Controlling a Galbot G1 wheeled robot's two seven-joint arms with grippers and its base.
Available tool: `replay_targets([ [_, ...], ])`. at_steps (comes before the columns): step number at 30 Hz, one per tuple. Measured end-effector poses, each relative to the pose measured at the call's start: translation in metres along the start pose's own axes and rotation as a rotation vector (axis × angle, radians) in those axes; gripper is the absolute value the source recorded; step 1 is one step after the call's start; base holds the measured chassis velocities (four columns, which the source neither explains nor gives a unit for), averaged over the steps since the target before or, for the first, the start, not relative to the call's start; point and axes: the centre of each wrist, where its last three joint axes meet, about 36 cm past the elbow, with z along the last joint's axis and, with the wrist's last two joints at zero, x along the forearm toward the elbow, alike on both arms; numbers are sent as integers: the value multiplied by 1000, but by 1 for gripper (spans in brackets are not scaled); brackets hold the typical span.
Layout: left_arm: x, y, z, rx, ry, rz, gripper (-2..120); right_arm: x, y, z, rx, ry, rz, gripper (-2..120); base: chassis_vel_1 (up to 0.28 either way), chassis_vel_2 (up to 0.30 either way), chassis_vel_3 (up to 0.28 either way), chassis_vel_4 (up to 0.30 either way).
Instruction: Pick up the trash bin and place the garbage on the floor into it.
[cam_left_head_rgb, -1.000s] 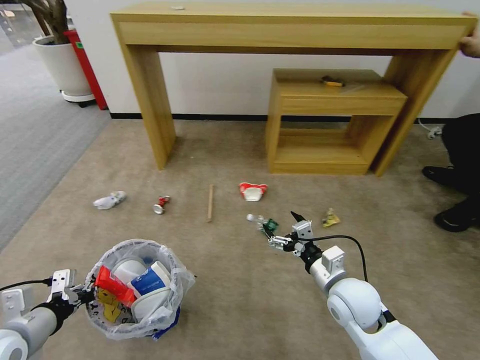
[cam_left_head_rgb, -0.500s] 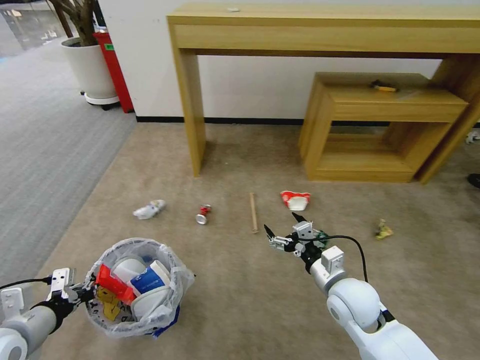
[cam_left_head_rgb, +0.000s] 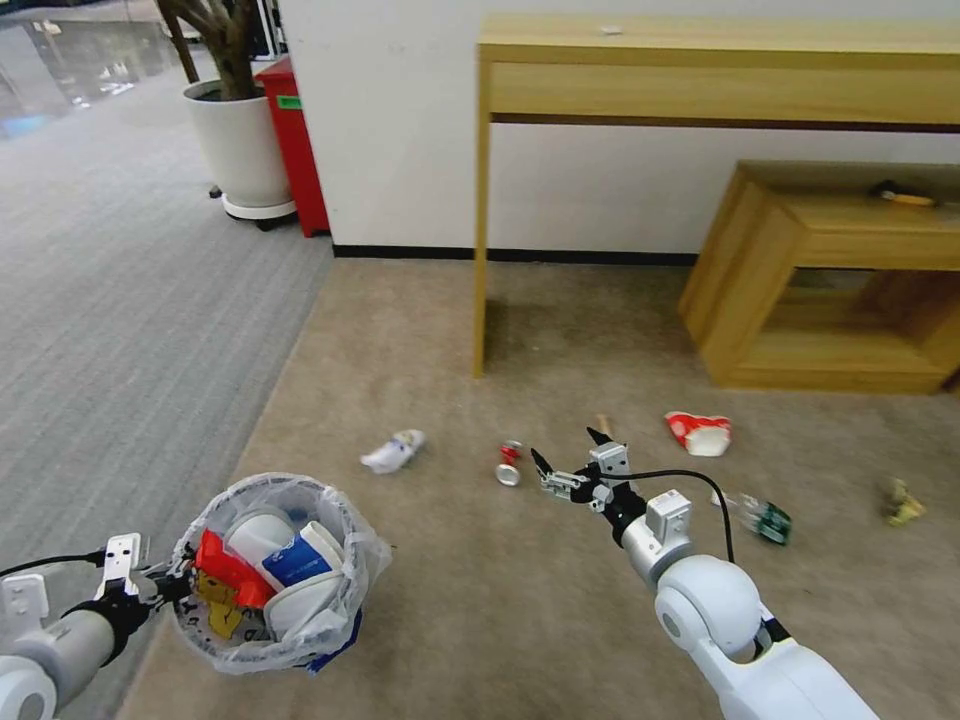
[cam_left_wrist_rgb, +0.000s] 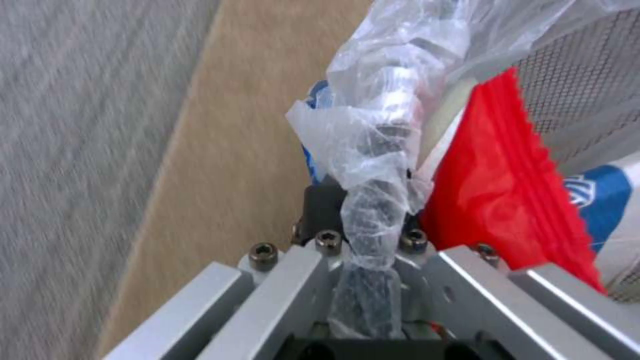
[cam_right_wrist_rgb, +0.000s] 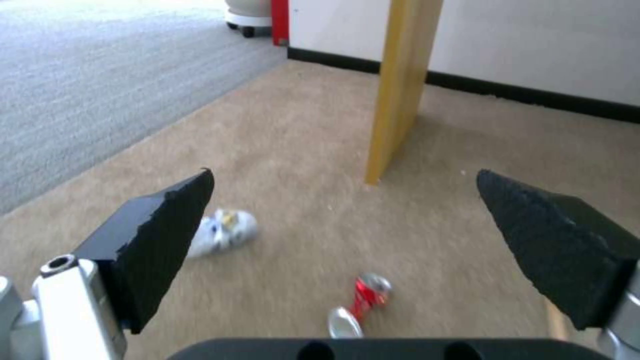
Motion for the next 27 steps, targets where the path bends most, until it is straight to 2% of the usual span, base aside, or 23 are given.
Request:
replay_targets([
  [7,2,-1,1,2,0,2,0,-3,4,6,-8,25,-9,100,-18,251,14,-287],
  [12,4,2,-1,12,-11,-16,0,-24,5,7,-43,64,-26,100,-10,204,36,-192],
  [16,5,6,-6,29,-32,-47,0,-53,10,11,-118,124,-44,100,-29,84,38,-29],
  [19,9,13,-10,40,-51,-64,0,-87,21,28,-193,209,-60,100,0,0,0,0],
  [23,12,16,-13,41,-61,-72,0,-117,35,46,-232,288,-65,100,0,0,0,0],
  [27,12,18,-15,42,-66,-75,0,-145,47,62,-208,348,-84,100,0,0,0,0],
])
